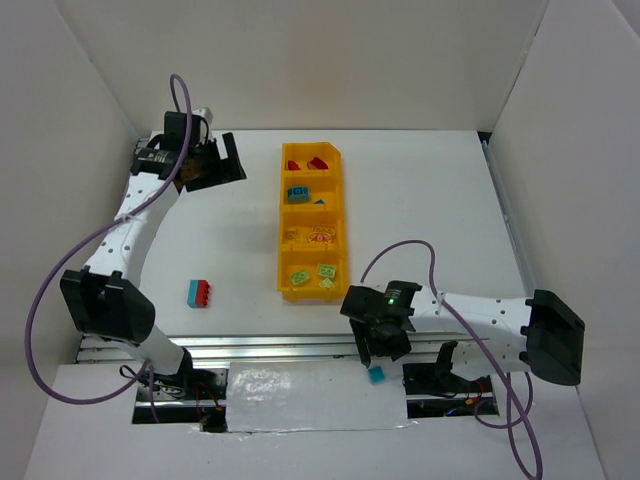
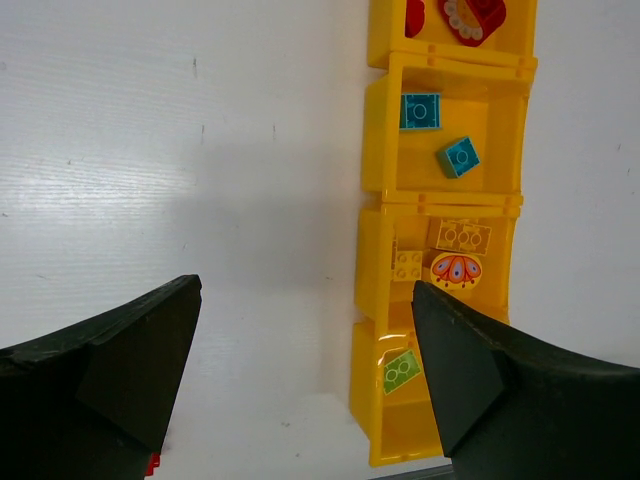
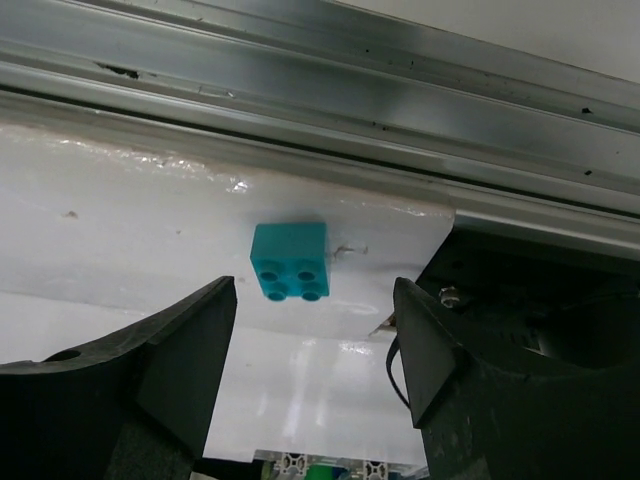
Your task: Sort the legos into containers by color
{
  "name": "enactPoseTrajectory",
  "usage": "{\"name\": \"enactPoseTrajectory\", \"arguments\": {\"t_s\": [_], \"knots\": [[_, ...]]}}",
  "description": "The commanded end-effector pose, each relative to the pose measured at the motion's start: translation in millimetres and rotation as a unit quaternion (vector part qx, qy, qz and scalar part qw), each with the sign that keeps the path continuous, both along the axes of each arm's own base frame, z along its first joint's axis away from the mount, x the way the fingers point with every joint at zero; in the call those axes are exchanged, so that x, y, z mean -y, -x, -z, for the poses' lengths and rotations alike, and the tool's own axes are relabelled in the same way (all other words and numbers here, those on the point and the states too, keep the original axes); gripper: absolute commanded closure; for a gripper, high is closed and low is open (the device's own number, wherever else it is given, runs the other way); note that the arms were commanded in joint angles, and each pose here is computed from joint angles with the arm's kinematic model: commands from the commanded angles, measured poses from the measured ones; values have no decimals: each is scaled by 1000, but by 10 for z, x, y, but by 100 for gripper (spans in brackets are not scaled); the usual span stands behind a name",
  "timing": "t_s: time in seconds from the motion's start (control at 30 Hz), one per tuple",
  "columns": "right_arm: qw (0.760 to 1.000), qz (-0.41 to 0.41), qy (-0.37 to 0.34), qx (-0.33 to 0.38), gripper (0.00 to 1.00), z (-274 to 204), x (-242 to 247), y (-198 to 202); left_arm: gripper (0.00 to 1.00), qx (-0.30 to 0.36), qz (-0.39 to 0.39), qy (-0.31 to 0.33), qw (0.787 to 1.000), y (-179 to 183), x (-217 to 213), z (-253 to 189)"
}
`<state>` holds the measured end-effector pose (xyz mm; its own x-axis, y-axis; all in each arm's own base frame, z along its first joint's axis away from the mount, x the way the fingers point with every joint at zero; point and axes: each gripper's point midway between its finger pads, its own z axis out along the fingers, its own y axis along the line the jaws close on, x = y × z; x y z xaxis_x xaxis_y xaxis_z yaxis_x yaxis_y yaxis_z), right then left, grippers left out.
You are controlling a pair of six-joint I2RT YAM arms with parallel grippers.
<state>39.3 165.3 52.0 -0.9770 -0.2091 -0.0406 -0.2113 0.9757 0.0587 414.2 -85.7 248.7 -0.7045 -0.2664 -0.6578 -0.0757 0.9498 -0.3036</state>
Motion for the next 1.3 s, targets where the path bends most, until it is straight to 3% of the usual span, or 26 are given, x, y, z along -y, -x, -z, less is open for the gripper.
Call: {"name": "enactPoseTrajectory", "arguments": {"t_s": [0.0, 0.57, 0.87, 0.9, 1.03, 1.07, 1.1, 1.13, 1.27], "knots": [[999, 11, -23, 22, 30, 75, -134, -81, 1, 24, 13, -2, 1000, 84, 4, -142], [999, -16, -23, -34, 41, 300, -23, 203, 1, 24, 22, -12, 999, 283, -36, -149], [999, -22, -30, -31, 58, 339, -36, 216, 0, 25, 27, -9, 999, 333, -22, -149], [999, -23, -31, -31, 65, 345, -38, 221, 1, 24, 27, -11, 999, 343, -30, -146], [999, -26, -30, -27, 74, 319, -58, 197, 1, 26, 24, -19, 999, 355, -64, -149], [999, -26, -25, -28, 77, 317, -48, 198, 1, 27, 23, -20, 999, 356, -67, -155], [999, -27, -24, -27, 97, 310, -48, 192, 1, 28, 23, -18, 999, 349, -63, -164], [999, -27, -24, -22, 100, 291, -68, 167, 0, 30, 24, -18, 999, 347, -60, -190], [999, -26, -31, -13, 100, 238, -116, 130, 0, 36, 21, -21, 999, 313, -72, -260]]}}
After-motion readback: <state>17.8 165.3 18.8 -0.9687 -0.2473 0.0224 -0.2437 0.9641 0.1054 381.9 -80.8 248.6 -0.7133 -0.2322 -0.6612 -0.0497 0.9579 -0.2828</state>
